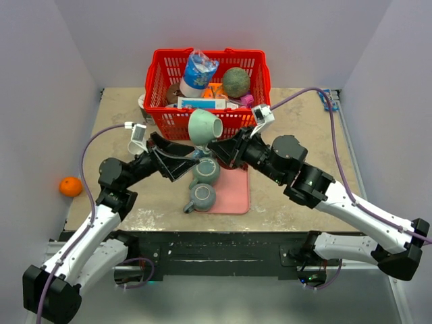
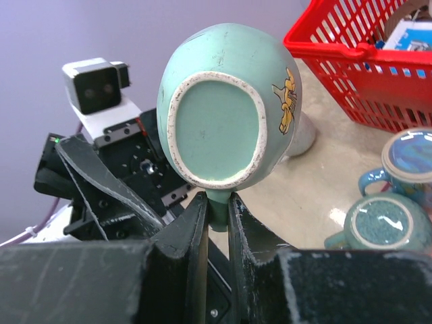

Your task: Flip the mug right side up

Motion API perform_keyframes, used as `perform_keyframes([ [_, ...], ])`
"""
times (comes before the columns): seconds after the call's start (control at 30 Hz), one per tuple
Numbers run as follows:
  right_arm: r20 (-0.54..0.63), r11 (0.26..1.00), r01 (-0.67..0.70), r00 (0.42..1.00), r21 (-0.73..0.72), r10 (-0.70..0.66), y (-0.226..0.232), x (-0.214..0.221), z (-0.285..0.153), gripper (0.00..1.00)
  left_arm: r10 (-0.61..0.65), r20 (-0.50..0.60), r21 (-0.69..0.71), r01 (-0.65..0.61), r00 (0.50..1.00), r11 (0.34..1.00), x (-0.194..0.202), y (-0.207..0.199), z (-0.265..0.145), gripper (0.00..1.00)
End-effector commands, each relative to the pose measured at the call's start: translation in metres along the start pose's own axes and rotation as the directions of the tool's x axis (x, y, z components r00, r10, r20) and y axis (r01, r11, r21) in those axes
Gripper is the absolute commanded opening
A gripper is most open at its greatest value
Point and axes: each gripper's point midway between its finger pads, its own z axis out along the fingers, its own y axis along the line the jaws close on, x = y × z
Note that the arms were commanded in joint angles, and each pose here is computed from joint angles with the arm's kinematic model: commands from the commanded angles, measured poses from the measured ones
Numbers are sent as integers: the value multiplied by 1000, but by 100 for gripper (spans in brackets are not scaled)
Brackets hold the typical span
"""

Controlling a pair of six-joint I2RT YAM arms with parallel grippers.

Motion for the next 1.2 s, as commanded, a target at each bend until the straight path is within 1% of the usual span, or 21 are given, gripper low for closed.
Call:
perform_keyframes([
  [0.0,156,990,22,988,-140,0,37,-44,4,0,-50,16,99,48,999,994,-4,-17,6,97],
  [0.03,166,988,22,986,-153,3,39,-45,5,0,-94,29,98,91,995,991,-7,-18,8,96],
  [0.1,166,986,23,986,-167,5,40,-43,9,0,-118,60,141,108,991,984,-14,-24,9,95],
  [0.13,173,985,25,985,-172,5,41,-44,10,0,-171,69,150,159,983,976,-17,-27,9,93],
  [0.17,172,984,25,985,-176,6,41,-43,11,0,-168,86,189,149,982,971,-22,-35,9,91],
  [0.23,170,982,27,985,-188,5,43,-42,15,0,-217,81,210,196,973,958,-23,-37,10,88],
  [0.3,156,979,28,988,-202,4,45,-38,17,0,-238,82,215,216,968,952,-24,-37,10,85],
  [0.33,156,978,27,988,-208,6,46,-37,18,0,-257,89,213,234,962,949,-25,-36,11,80],
  [0.4,153,976,25,988,-216,8,47,-37,18,0,-275,96,213,250,957,945,-26,-35,11,76],
  [0.43,153,974,25,988,-224,10,48,-36,17,0,-295,104,208,269,950,940,-28,-33,11,72],
  [0.57,150,971,39,989,-236,-3,48,-32,18,0,-318,119,220,288,941,932,-30,-32,11,65],
  [0.7,120,961,43,993,-272,-11,53,-23,19,0,-342,113,231,311,933,922,-26,-29,11,57],
  [0.73,118,961,42,993,-275,-10,53,-22,20,0,-354,114,234,321,928,918,-26,-29,11,53],
  [0.9,109,958,40,994,-284,-9,53,-19,21,0,-354,113,238,321,928,917,-27,-28,12,45],
  [1.07,91,955,39,996,-295,-13,54,-14,23,0,-373,135,229,337,918,913,-28,-24,12,31],
  [1.1,84,954,38,996,-297,-13,54,-12,24,0,-374,141,231,337,917,913,-29,-24,11,27],
  [1.13,78,954,36,997,-297,-13,54,-10,25,0,-378,150,230,340,913,912,-30,-23,11,18],
  [1.17,73,955,32,997,-295,-11,53,-9,25,0,-378,155,230,339,913,912,-30,-23,10,13],
])
